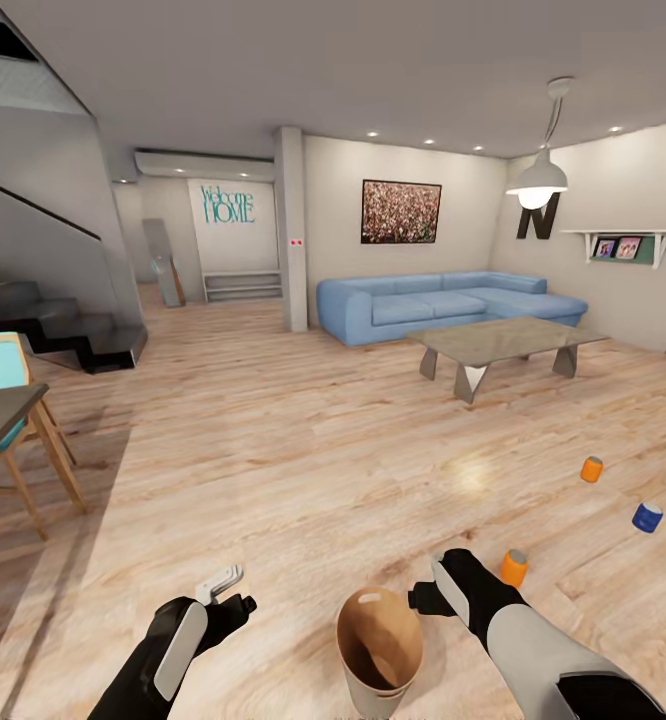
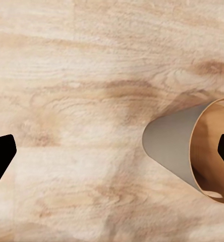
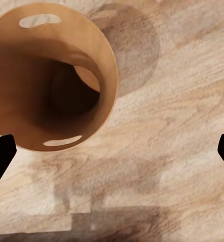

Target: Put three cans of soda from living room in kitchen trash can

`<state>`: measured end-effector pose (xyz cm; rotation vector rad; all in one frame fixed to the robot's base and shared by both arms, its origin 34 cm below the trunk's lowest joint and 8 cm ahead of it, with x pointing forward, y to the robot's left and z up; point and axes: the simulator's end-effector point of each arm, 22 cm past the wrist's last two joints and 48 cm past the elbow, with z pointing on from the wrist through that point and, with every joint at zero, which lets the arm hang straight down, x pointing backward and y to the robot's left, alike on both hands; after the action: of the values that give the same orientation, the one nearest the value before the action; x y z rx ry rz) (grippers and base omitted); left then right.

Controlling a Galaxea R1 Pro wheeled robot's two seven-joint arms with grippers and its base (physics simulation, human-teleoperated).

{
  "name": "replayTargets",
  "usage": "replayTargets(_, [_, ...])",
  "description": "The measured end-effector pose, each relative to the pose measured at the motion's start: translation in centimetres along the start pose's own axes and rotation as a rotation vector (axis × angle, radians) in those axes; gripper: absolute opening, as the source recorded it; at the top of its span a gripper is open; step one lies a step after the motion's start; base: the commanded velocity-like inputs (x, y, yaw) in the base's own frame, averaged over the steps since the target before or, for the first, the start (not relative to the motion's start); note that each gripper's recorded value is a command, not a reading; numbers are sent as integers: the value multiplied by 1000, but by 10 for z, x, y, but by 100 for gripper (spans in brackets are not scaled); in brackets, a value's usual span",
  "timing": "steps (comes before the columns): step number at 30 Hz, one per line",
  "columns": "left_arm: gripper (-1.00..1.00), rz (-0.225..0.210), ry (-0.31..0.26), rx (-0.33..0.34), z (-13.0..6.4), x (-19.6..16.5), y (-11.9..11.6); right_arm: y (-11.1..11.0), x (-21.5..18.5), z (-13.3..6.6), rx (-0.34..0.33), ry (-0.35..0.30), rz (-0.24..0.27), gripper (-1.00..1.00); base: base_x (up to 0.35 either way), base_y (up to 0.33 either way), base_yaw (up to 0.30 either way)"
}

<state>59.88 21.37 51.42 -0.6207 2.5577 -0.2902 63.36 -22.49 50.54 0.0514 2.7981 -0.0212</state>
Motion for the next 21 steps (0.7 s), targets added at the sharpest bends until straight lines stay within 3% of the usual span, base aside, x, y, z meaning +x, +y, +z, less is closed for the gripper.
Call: replayTargets(21, [100,-4,10,-16,36,27,27,-2,22,38,3,-2,1,100,0,0,0])
